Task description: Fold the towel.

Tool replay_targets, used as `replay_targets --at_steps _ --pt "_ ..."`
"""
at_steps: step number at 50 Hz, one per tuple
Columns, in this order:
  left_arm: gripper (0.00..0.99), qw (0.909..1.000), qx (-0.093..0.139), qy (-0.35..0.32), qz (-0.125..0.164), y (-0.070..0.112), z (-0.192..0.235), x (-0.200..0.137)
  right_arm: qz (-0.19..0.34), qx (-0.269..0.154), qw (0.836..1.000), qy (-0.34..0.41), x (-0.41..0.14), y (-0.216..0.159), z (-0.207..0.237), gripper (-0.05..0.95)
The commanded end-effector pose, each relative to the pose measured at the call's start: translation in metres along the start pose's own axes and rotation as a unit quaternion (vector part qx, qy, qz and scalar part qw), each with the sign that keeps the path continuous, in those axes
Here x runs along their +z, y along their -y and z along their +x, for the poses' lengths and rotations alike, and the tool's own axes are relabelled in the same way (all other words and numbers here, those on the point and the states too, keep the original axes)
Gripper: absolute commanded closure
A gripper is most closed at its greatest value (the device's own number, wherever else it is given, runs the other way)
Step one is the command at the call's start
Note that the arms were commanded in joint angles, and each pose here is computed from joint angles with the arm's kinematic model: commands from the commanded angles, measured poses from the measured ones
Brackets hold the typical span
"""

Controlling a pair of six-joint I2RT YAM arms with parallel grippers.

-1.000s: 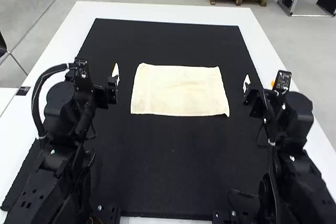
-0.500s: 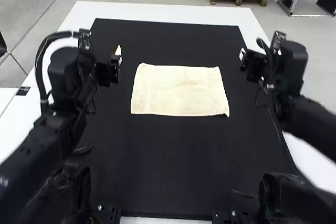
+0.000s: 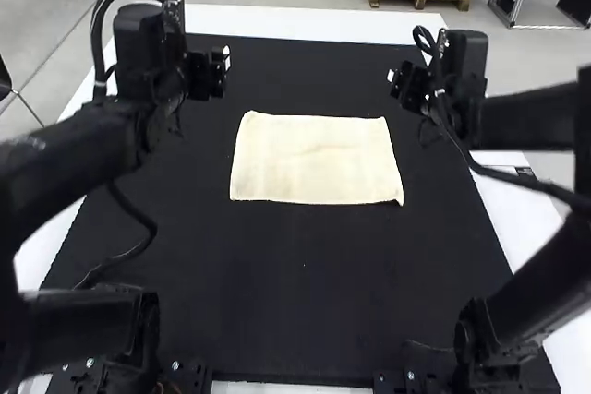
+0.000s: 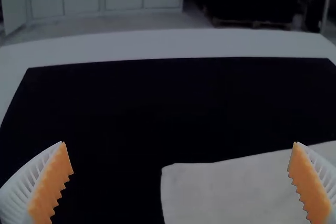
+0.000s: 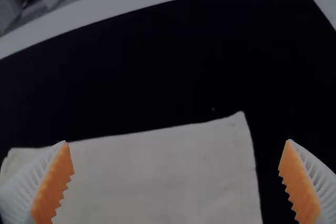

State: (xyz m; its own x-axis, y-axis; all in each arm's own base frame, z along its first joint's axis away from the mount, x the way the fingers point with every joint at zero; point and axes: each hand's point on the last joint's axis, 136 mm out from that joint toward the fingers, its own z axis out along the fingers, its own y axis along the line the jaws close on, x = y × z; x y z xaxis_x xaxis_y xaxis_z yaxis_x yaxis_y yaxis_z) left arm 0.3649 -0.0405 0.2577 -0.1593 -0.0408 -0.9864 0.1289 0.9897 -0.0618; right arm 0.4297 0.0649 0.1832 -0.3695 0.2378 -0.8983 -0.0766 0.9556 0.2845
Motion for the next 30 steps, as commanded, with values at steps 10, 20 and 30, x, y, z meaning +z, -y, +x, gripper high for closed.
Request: replay_targets --at_steps 10,20,30 --pt "0.028 0.9991 -0.02 -0.017 0.034 0.011 -0.008 0.03 -0.02 0.034 0.999 -0.02 0.049 0.001 -0.008 0.0" --pt "0.028 0.9988 -0.026 -0.021 0.035 0.01 -0.012 0.04 -0.021 0.049 0.998 -0.037 0.082 0.008 -0.002 0.0" --pt "0.028 0.9985 -0.031 -0.033 0.03 0.002 -0.012 0.048 0.004 0.06 0.996 -0.063 0.122 0.033 0.007 0.0"
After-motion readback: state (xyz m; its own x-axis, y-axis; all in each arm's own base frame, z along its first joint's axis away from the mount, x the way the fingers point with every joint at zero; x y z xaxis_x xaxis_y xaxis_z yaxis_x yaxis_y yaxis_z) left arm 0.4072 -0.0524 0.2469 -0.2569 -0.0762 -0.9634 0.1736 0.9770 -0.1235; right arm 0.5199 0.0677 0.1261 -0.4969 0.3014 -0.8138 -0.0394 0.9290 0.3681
